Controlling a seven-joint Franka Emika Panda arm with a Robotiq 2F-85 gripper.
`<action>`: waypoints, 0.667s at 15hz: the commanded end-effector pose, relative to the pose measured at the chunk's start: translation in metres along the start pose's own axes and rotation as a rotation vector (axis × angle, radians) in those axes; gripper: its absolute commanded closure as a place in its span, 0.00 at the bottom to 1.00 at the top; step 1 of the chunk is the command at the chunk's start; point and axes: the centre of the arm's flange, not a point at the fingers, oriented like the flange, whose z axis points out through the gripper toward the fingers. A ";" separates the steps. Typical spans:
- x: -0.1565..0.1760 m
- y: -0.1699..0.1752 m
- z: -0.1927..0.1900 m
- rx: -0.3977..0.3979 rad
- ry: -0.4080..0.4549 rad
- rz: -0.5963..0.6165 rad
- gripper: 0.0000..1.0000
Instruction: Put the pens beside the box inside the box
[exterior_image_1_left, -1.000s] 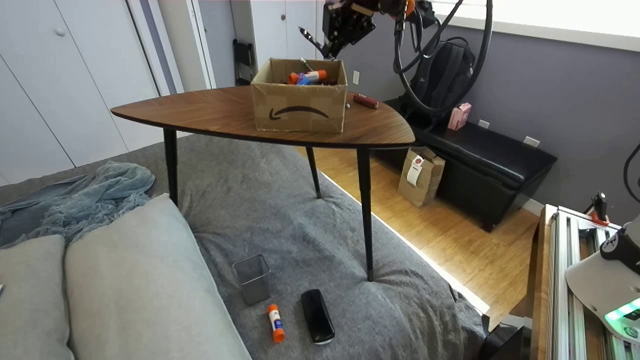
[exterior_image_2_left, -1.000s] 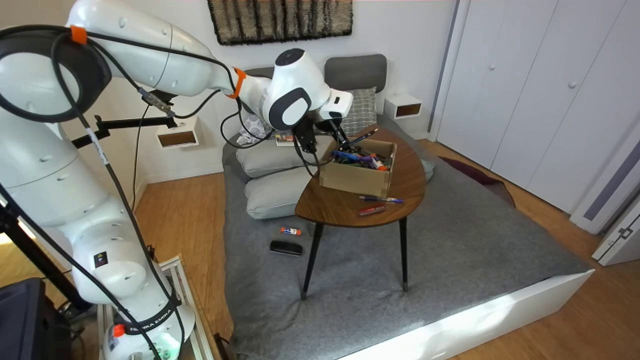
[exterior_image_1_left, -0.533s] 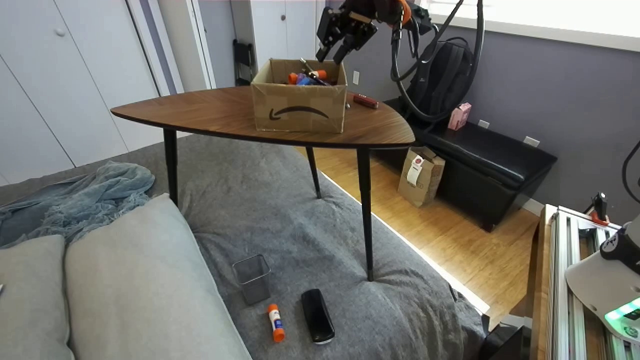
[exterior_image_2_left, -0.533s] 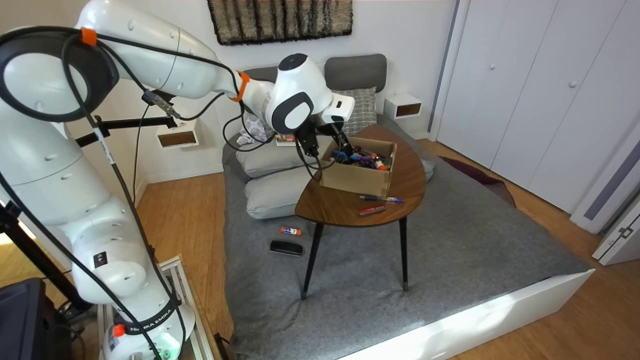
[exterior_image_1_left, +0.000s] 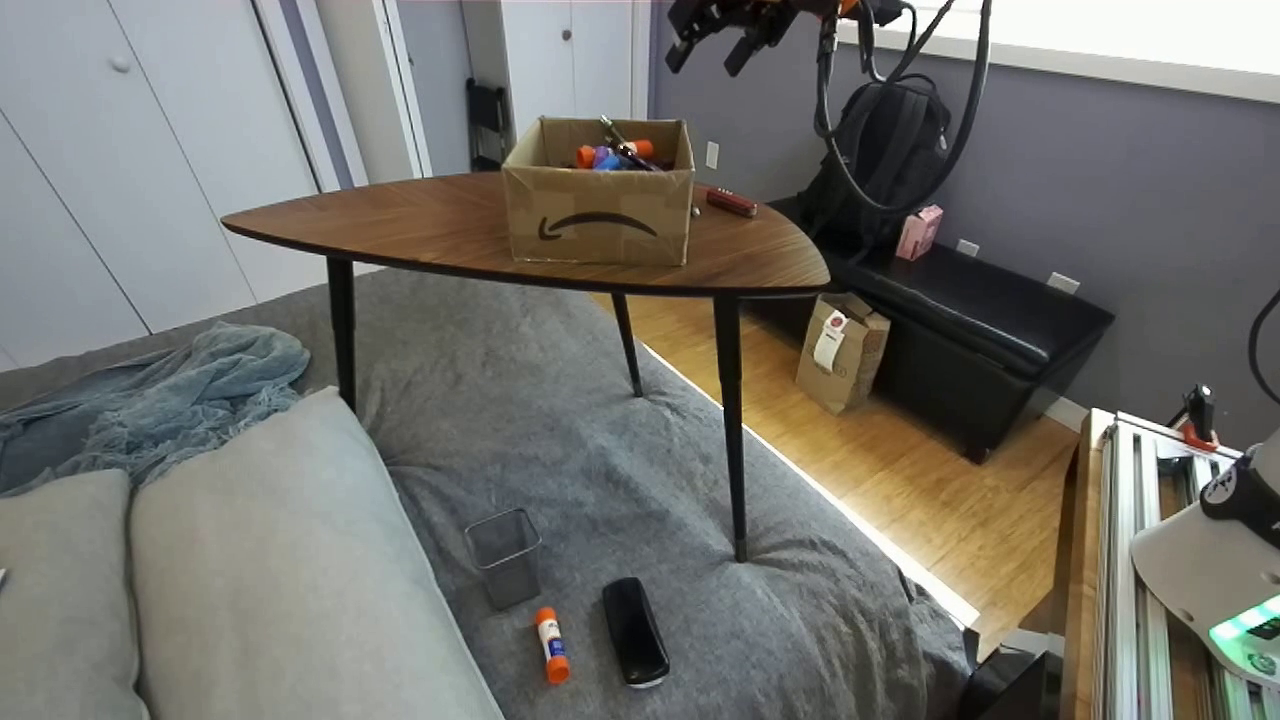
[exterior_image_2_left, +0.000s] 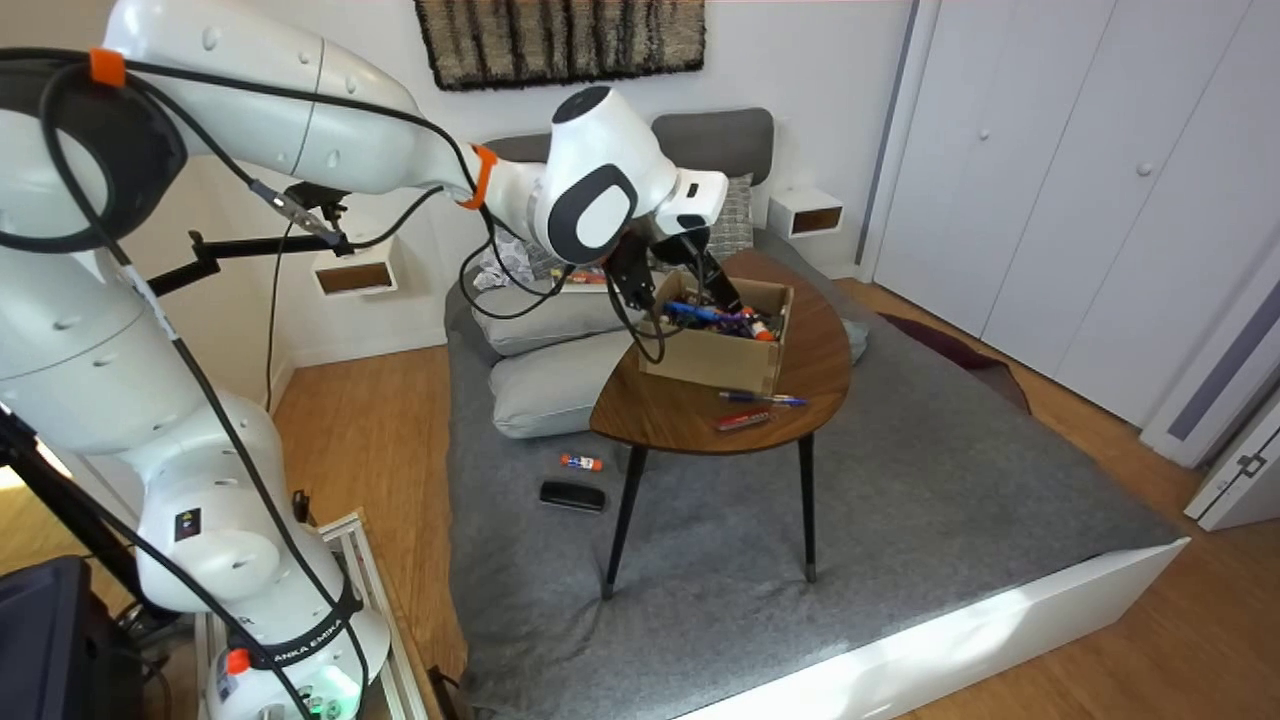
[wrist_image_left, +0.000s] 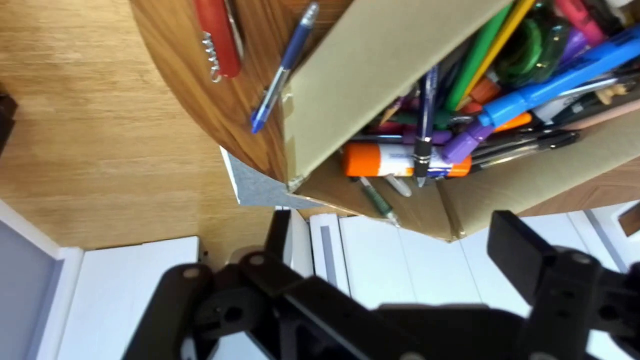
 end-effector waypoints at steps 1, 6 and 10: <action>-0.008 0.026 -0.009 -0.064 -0.061 -0.003 0.00; -0.015 0.066 0.009 -0.076 -0.208 0.004 0.00; -0.028 0.087 0.038 -0.089 -0.302 0.016 0.00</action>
